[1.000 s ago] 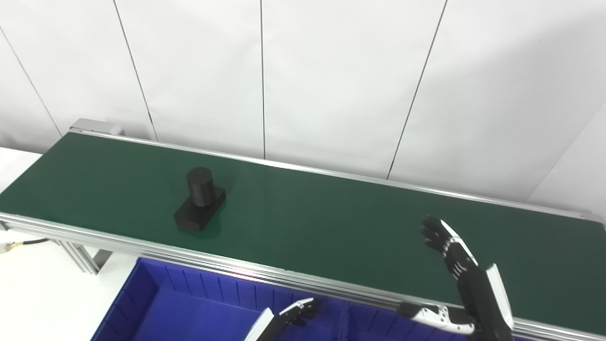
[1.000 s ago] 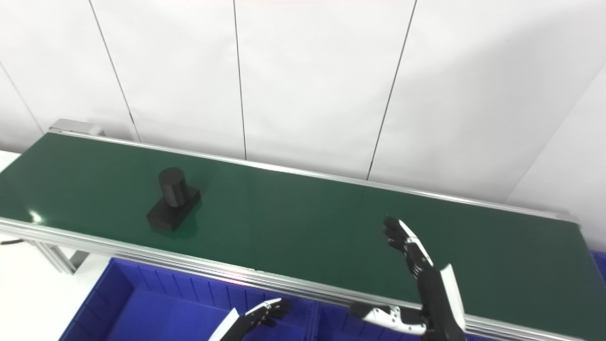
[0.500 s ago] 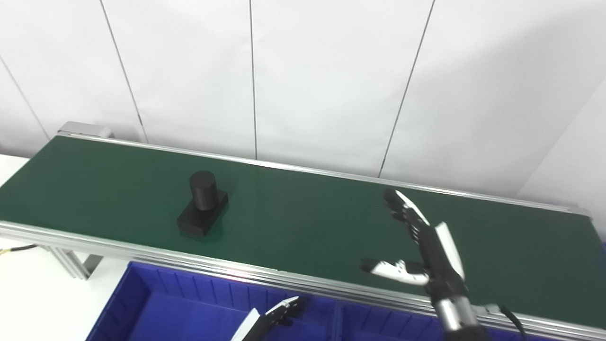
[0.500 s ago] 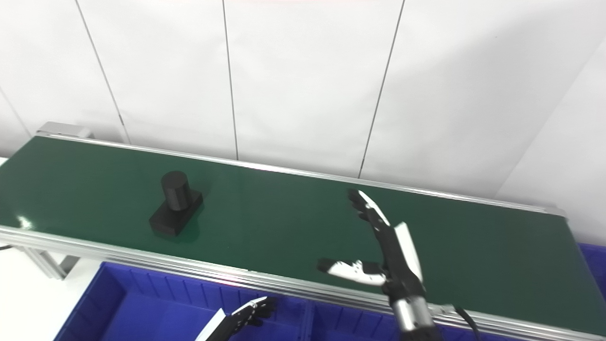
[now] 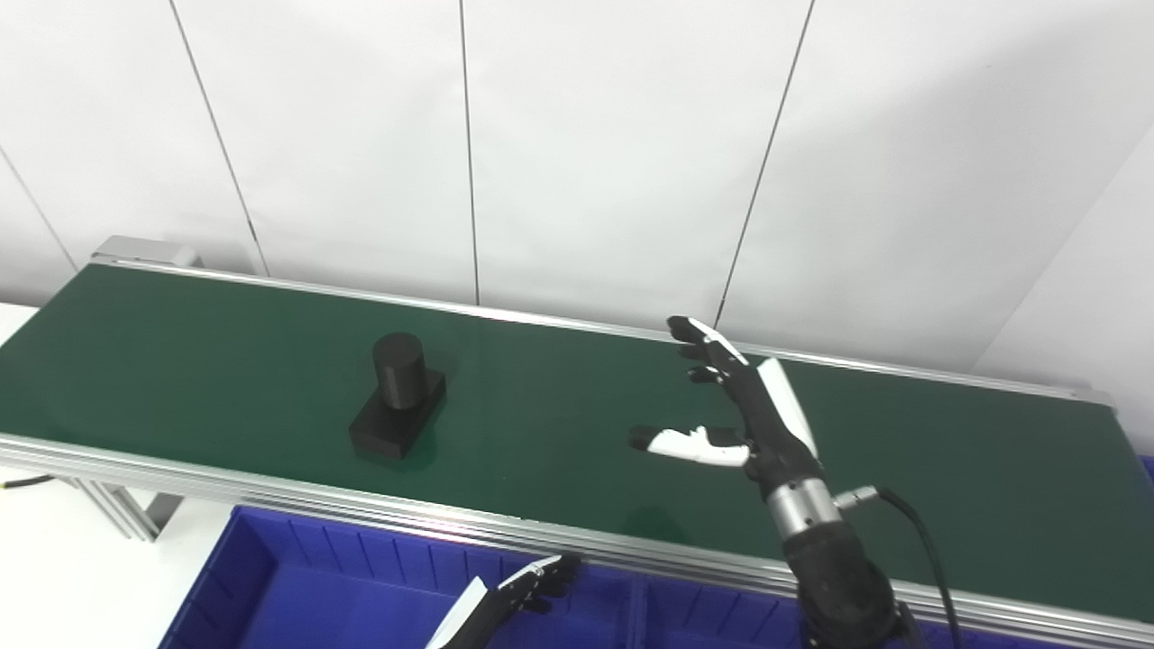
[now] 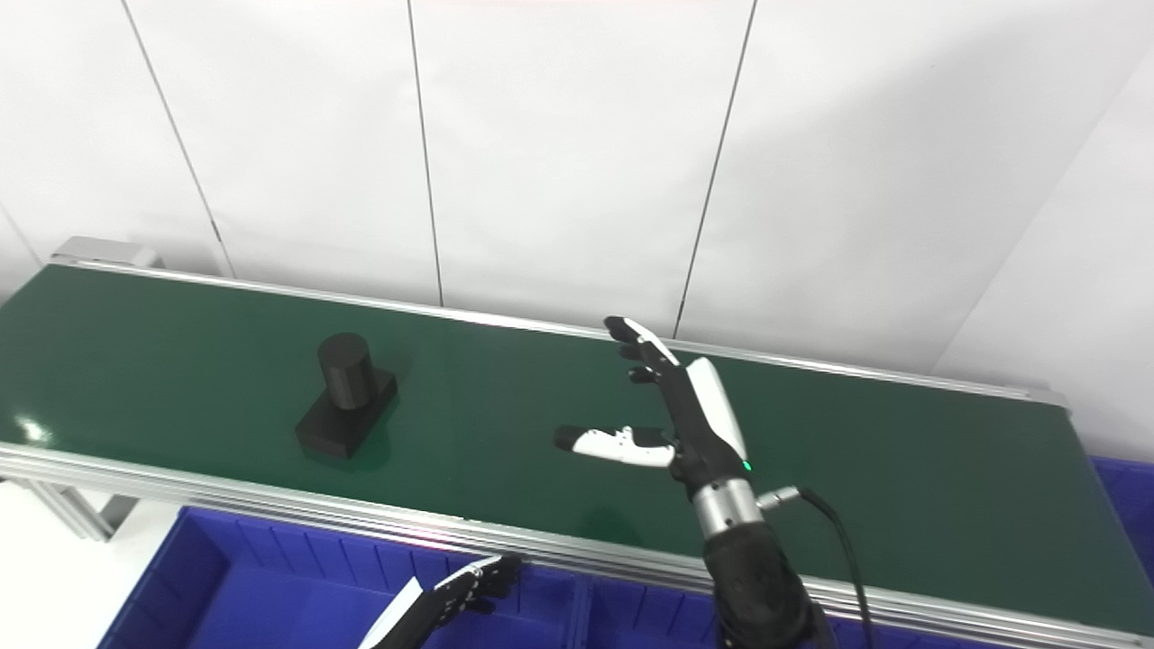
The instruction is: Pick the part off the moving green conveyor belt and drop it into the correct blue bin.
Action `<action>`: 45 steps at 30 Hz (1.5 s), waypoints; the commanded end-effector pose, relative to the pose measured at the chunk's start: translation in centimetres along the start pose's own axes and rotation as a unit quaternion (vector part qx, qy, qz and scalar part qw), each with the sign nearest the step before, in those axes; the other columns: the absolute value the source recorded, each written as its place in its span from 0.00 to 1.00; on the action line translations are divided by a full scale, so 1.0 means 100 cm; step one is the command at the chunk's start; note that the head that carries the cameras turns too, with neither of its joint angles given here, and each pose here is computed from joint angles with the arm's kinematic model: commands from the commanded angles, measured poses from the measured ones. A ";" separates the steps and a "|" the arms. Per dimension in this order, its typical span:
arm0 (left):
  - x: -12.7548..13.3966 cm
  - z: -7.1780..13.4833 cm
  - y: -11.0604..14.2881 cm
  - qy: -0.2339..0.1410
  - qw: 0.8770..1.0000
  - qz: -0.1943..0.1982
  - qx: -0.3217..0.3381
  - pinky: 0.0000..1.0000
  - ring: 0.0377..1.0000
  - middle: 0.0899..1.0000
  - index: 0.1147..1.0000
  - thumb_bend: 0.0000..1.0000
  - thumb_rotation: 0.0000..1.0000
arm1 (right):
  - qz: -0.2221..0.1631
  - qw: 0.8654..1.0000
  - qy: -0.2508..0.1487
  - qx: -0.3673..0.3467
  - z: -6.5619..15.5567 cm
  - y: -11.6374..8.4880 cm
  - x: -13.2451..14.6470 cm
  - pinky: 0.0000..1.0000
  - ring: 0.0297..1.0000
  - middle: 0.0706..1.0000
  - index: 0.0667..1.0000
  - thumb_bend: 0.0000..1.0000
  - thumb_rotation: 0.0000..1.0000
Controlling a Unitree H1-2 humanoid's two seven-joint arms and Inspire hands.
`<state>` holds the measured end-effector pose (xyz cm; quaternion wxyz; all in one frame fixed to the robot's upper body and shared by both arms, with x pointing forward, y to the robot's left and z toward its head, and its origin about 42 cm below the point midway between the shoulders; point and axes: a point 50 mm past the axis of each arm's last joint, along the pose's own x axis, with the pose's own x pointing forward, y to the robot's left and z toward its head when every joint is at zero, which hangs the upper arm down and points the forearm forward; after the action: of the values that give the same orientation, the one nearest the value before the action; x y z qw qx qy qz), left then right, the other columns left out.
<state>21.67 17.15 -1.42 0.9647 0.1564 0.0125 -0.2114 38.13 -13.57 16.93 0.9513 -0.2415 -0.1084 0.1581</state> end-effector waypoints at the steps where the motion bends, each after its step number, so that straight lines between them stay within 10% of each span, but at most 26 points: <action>1: 0.003 0.012 -0.001 -0.039 0.999 0.006 0.003 0.77 0.81 0.83 0.83 0.93 0.64 | -0.001 1.000 -0.030 -0.009 0.023 -0.001 0.022 0.81 0.86 0.87 0.87 0.95 0.46; 45: -0.017 0.036 -0.026 -0.085 0.996 -0.020 0.005 0.69 0.73 0.76 0.77 0.99 0.69 | 0.095 0.994 0.029 -0.047 0.043 0.095 0.128 0.75 0.85 0.91 0.89 0.99 0.44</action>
<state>18.62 14.96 0.33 0.9585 0.1520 -0.0335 -0.2387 45.59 -1.22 14.33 0.9217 -0.3106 0.0000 0.2326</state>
